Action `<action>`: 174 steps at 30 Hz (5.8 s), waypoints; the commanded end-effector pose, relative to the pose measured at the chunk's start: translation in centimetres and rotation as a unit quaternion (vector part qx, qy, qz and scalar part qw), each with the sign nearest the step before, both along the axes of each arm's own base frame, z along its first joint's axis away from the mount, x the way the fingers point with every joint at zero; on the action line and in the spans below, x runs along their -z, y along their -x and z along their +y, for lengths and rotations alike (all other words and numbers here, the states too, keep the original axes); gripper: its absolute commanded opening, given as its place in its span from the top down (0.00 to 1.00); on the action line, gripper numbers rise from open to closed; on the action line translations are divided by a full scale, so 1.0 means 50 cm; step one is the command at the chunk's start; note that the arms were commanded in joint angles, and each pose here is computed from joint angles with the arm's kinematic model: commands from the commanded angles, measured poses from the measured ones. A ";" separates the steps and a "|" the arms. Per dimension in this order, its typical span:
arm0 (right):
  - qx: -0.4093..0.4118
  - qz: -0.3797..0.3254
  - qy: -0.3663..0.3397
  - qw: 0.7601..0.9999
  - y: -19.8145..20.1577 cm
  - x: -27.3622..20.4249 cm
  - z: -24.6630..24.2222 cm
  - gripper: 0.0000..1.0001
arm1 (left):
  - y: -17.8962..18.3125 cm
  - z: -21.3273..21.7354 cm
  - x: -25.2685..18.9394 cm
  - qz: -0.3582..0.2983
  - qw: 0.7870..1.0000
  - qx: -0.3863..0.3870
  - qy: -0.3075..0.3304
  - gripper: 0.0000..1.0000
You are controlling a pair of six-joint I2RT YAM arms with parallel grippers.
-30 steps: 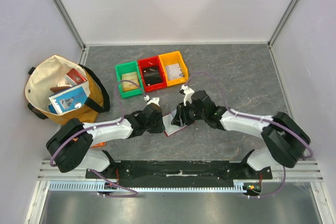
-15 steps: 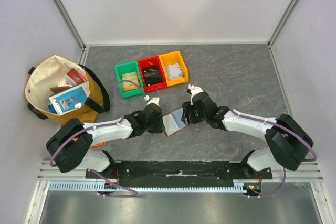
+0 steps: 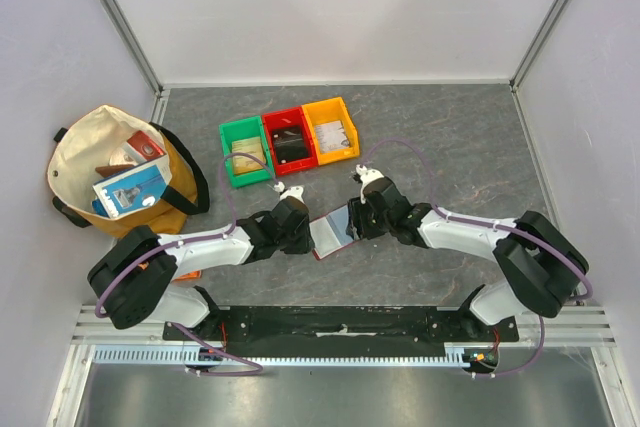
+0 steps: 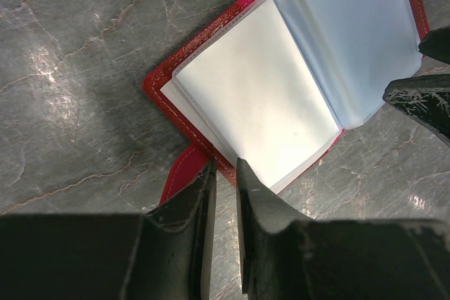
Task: Take the credit cards out of the card holder
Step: Remove the credit card from the card holder.
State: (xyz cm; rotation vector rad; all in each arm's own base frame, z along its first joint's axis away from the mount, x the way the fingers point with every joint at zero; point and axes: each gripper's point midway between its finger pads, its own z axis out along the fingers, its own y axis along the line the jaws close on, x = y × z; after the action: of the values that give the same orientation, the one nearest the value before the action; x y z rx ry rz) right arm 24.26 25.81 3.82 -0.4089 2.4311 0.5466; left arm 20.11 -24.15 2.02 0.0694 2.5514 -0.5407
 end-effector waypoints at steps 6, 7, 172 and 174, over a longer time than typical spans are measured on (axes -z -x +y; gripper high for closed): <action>-0.017 0.011 -0.013 1.000 0.007 0.009 0.017 0.47 | 0.006 -0.002 0.002 0.007 1.000 -0.009 0.008 0.77; -0.024 0.015 -0.017 0.999 0.011 0.008 0.021 0.48 | 0.005 -0.001 0.003 0.008 1.000 -0.009 0.007 0.77; -0.079 0.120 -0.163 0.976 -0.008 0.035 0.030 0.78 | -0.006 -0.079 -0.009 0.057 0.955 -0.126 0.261 0.97; -0.068 0.124 -0.150 0.979 -0.009 0.046 0.018 0.79 | -0.004 -0.076 -0.010 0.056 0.955 -0.128 0.260 0.97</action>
State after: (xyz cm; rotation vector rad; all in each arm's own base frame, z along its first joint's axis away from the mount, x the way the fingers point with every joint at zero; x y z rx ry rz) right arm 24.04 27.68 2.65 -0.4372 2.4590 1.1521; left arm 20.22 -28.63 2.36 -0.4642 2.3967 -1.1354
